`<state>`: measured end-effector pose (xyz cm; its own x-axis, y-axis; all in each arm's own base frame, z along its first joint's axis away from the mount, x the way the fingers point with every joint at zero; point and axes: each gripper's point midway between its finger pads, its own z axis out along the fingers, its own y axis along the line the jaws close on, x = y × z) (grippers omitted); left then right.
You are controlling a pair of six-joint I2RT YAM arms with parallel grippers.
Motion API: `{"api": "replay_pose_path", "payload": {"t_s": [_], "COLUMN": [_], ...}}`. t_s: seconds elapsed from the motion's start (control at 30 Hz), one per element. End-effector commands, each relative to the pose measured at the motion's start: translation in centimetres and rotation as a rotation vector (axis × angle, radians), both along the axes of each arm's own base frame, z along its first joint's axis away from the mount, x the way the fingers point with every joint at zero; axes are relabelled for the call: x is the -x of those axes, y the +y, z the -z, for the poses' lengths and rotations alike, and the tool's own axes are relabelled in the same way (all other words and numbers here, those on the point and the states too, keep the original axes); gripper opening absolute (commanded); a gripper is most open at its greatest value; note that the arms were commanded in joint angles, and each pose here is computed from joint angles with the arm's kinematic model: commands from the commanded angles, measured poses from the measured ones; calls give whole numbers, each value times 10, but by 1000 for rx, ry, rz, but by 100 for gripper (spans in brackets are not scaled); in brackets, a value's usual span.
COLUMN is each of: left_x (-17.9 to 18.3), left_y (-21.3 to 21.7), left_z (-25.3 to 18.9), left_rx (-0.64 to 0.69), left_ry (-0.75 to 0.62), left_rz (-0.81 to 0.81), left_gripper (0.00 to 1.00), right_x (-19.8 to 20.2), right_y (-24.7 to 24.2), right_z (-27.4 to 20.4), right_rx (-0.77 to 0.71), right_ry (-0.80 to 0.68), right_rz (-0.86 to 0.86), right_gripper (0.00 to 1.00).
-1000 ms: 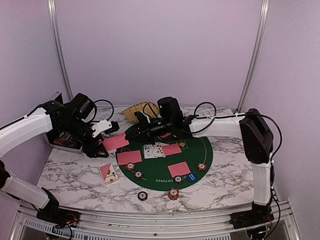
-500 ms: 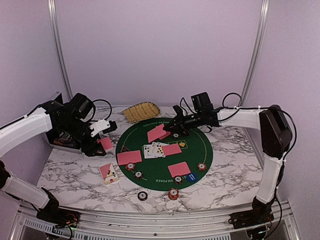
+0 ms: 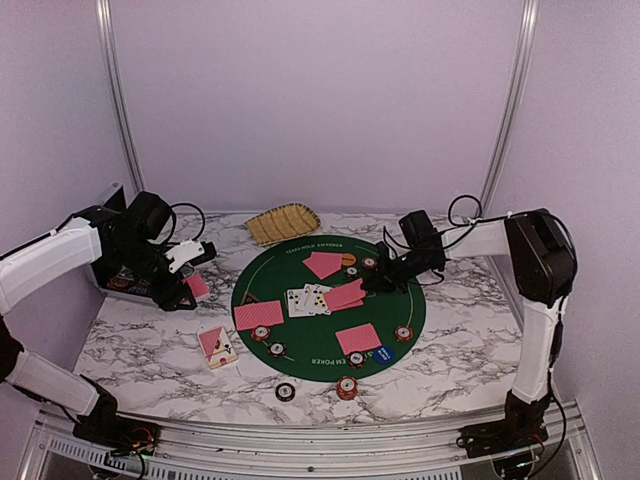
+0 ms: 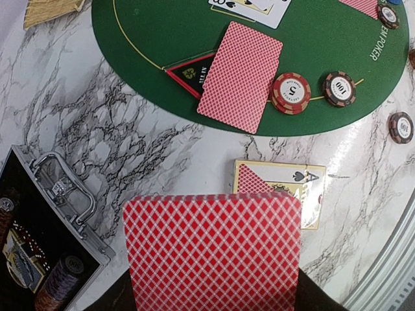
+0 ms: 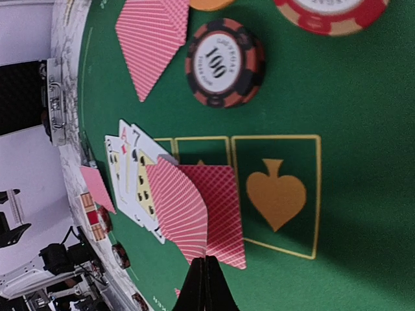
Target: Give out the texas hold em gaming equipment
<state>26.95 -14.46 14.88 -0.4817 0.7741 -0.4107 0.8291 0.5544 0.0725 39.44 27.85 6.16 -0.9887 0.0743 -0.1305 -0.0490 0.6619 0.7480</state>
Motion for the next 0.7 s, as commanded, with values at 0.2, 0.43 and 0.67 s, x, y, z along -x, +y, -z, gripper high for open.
{"api": "replay_pose_path", "payload": {"t_s": [0.2, 0.43, 0.67], "left_x": [-17, -32, -40], "left_y": [23, 39, 50], "left_z": [22, 38, 63], "left_rx": [-15, -55, -92], "left_ry": [-18, -50, -59], "left_rz": [-86, -179, -272], "left_gripper": [0, 0, 0], "right_x": [-5, 0, -2], "right_y": [-18, -17, -15], "right_z": [26, 28, -4], "right_rx": [210, 324, 370], "right_ry": [-46, -84, -156], "right_rz": [-14, -38, -27], "right_gripper": [0, 20, 46]}}
